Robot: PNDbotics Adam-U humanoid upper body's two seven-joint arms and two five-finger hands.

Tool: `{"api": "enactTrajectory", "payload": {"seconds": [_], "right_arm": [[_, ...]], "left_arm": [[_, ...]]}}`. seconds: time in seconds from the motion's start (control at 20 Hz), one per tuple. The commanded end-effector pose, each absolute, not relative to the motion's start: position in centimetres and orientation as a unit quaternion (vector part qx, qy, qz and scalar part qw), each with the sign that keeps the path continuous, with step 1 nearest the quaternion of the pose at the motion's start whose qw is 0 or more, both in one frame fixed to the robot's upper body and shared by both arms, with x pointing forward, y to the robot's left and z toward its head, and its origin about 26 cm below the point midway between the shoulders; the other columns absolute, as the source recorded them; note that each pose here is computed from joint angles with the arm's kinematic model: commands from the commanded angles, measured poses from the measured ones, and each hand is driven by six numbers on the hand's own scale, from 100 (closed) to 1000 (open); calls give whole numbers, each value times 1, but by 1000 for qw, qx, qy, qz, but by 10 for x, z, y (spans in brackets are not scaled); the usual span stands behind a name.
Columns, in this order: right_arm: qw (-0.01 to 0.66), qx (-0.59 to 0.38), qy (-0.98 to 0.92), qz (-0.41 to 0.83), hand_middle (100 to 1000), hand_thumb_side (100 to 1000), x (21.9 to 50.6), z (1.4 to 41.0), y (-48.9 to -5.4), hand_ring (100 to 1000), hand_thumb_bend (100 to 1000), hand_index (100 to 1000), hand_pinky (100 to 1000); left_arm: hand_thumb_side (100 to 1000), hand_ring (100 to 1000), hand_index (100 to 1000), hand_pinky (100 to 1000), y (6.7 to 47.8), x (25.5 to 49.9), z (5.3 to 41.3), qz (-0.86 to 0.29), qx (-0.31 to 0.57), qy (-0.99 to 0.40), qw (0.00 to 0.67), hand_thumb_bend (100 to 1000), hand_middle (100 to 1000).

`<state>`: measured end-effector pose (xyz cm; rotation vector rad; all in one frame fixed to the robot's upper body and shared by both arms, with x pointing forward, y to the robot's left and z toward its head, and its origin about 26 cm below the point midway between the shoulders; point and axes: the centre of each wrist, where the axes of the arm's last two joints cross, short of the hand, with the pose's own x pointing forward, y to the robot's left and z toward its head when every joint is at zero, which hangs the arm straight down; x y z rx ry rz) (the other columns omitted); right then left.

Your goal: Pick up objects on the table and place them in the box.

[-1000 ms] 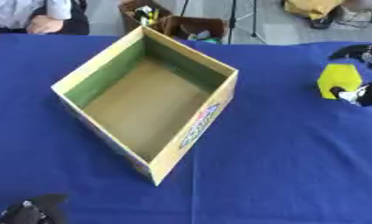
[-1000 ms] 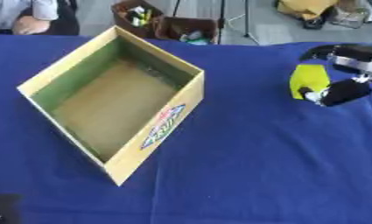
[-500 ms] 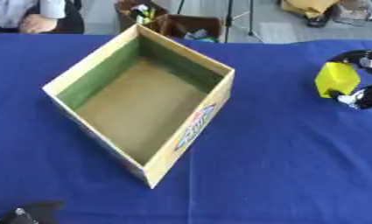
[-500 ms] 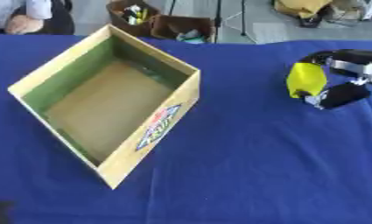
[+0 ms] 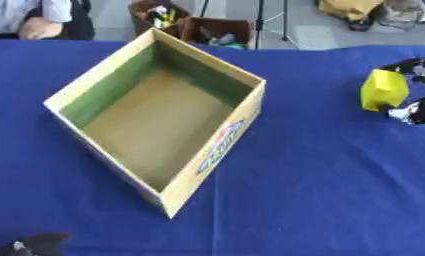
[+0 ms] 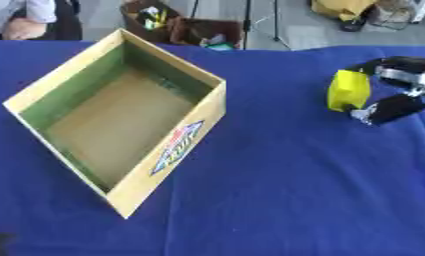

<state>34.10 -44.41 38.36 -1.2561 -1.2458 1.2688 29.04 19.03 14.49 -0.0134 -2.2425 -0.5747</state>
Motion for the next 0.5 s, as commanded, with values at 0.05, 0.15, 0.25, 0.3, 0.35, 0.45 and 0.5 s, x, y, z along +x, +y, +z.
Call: {"api": "enactTrajectory", "payload": {"seconds": [0.05,0.15,0.25,0.3,0.35,0.45,0.5], "right_arm": [[449,-532,-512,502,735,424,332,399,-449,875,145,850,813],[445,-535,-518,498,657,419,333,398,-450,856,150,782,801],[444,-536,-521,495,604,425,333,397,-450,846,150,750,797],[444,-536,-522,493,591,452,334,396,-450,844,155,744,796],[443,-535,-524,493,584,467,334,396,-450,842,154,741,794],[441,-535,-530,489,539,483,334,396,-450,827,122,694,787],[440,-534,-533,488,512,476,334,396,-449,817,109,658,782]], "left_arm": [[1000,429,734,356,189,289,144,-235,-4,-886,401,100,436],[1000,429,734,356,189,290,144,-235,-3,-885,402,100,436],[1000,429,734,357,189,290,144,-234,-2,-885,403,100,436],[1000,429,734,357,189,290,144,-234,-2,-885,403,100,436],[1000,429,734,357,189,290,144,-235,-2,-885,403,100,436],[1000,430,733,357,189,290,144,-235,-2,-884,404,100,437],[1000,430,733,358,189,290,144,-236,-2,-884,404,100,437]]}}
